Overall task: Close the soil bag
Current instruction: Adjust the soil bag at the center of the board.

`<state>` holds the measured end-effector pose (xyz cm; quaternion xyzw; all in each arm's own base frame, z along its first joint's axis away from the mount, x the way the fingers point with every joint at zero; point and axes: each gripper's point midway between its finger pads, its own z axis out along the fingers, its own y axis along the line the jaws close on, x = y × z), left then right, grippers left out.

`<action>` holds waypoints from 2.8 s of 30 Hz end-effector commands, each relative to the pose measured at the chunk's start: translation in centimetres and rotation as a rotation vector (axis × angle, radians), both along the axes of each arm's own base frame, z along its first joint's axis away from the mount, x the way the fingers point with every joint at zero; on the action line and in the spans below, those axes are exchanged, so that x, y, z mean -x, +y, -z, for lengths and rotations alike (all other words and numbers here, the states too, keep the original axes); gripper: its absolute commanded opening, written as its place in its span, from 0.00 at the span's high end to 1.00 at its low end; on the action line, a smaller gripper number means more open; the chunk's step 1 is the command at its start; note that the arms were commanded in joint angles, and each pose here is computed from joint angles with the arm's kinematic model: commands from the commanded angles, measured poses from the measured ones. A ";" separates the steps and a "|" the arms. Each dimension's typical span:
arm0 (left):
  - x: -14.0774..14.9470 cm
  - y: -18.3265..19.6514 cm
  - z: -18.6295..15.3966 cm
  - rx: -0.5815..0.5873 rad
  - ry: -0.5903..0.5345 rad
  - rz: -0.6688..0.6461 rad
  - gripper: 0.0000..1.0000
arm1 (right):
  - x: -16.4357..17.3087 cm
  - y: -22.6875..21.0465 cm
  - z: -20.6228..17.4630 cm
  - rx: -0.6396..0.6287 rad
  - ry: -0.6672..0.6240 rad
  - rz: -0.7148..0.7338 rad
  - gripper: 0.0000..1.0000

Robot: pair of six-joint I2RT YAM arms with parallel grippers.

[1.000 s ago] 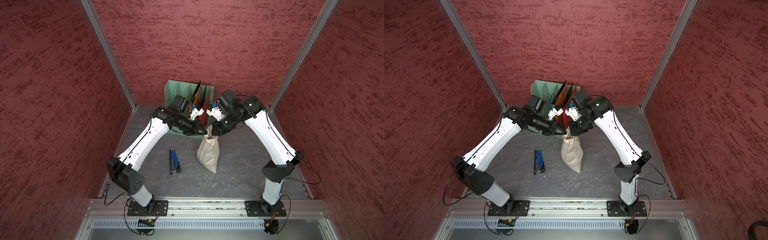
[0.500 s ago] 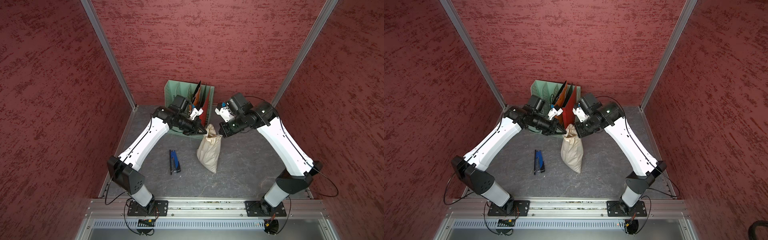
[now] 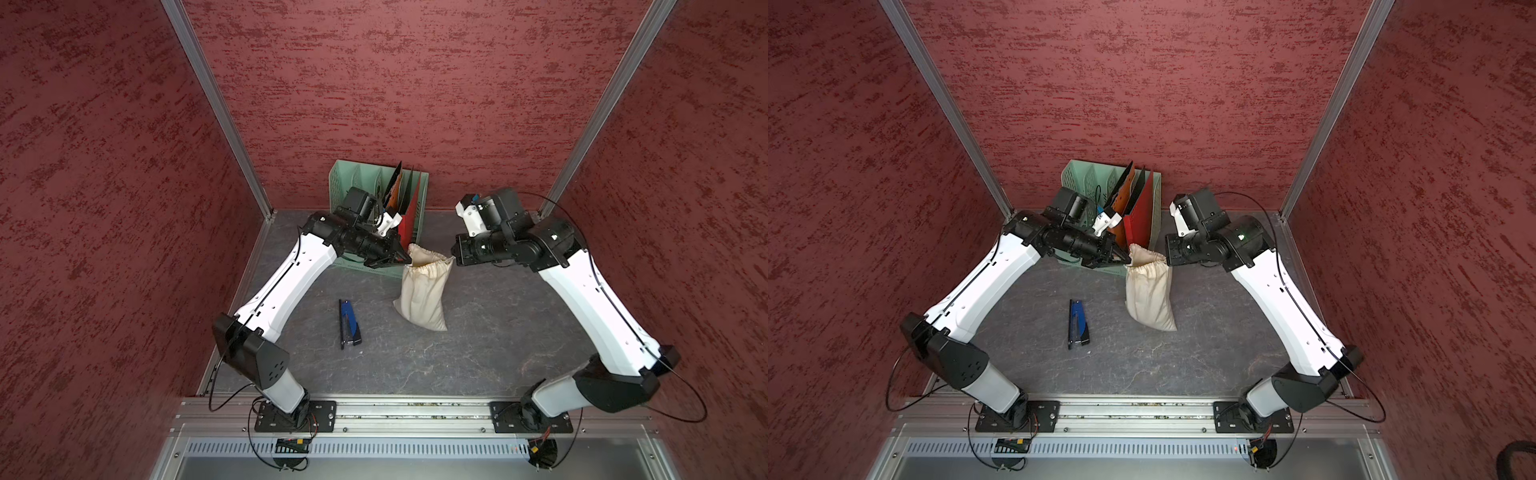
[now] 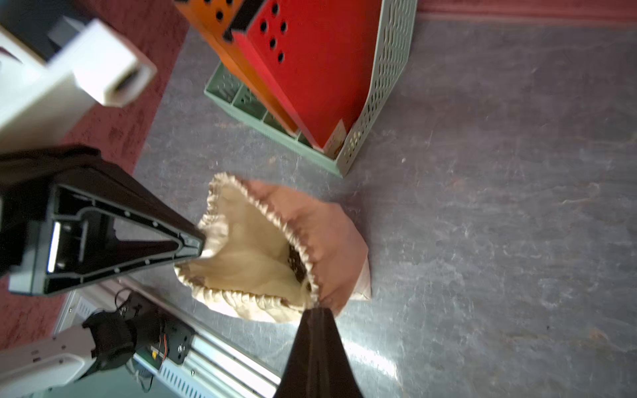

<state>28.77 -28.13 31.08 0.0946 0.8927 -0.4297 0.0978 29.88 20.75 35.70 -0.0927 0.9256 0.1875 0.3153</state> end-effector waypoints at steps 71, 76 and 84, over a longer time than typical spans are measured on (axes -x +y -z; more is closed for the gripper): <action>3.1 -2.6 2.1 0.041 -0.003 0.021 0.99 | 5.3 -2.0 5.2 0.139 0.183 -0.181 0.79; 3.0 -2.6 2.2 0.039 0.000 0.020 0.99 | 4.0 -1.5 5.3 0.135 0.156 -0.164 0.84; 3.1 -2.6 2.6 0.031 0.011 0.020 0.99 | 2.5 -0.5 5.6 0.127 0.150 -0.162 0.78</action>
